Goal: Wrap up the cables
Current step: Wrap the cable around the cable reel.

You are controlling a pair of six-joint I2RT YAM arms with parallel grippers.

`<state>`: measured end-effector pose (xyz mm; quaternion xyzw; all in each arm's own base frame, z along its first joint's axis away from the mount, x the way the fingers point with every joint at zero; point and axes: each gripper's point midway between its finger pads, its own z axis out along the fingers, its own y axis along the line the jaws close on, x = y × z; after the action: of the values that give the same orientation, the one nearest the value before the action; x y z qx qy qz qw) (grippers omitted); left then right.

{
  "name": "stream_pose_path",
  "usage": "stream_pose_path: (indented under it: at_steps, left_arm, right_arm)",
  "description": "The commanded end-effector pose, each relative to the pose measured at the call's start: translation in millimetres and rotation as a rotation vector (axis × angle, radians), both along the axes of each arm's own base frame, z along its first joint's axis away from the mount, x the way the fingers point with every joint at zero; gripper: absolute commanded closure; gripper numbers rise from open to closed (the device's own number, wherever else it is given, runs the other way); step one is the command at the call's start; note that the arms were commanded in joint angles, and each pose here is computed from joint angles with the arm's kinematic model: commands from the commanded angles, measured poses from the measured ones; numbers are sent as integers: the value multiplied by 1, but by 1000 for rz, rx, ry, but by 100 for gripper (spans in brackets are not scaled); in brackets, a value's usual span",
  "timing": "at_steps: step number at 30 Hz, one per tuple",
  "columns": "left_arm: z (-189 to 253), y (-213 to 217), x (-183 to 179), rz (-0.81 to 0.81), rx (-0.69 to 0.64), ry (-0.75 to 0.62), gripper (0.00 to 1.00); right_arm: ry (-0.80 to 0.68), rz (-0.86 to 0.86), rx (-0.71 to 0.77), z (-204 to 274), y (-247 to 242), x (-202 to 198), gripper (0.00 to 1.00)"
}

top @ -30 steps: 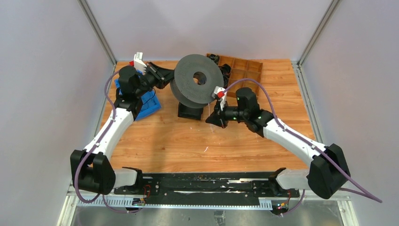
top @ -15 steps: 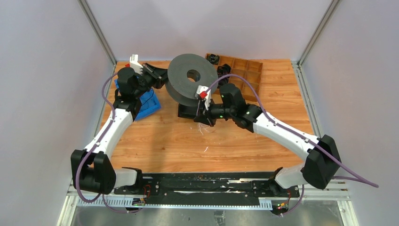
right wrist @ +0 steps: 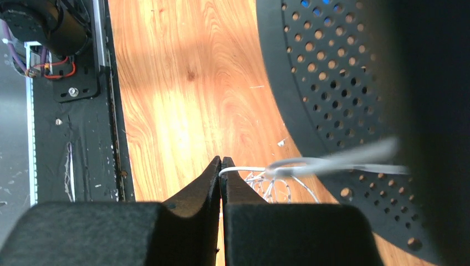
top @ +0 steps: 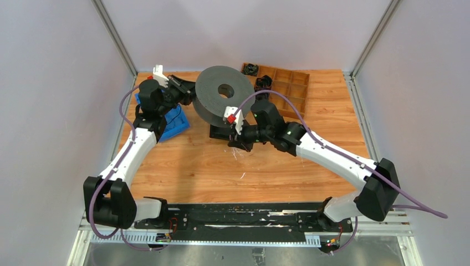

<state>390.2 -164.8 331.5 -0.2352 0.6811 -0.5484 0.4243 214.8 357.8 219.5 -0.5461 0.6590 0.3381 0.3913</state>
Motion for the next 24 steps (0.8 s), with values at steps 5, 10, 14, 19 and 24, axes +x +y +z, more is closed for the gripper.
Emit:
stream_pose_path:
  at_steps: [5, 10, 14, 19, 24]
  left_arm:
    - [12, 9, -4, 33, 67, -25, 100]
    - [10, 12, -5, 47, 86, 4, 100]
    - [13, 11, -5, 39, 64, 2, 99]
    - [12, 10, -4, 35, 52, 11, 100]
    - [18, 16, -2, 47, 23, 2, 100]
  right_arm:
    - [-100, 41, 9, 12, -13, -13, 98]
    - [-75, 55, 5, 3, -5, -18, 99]
    - [-56, 34, -10, -4, 0, -14, 99]
    - [-55, 17, -34, -13, 5, -14, 99]
    - [-76, 4, -76, -25, 2, -14, 99]
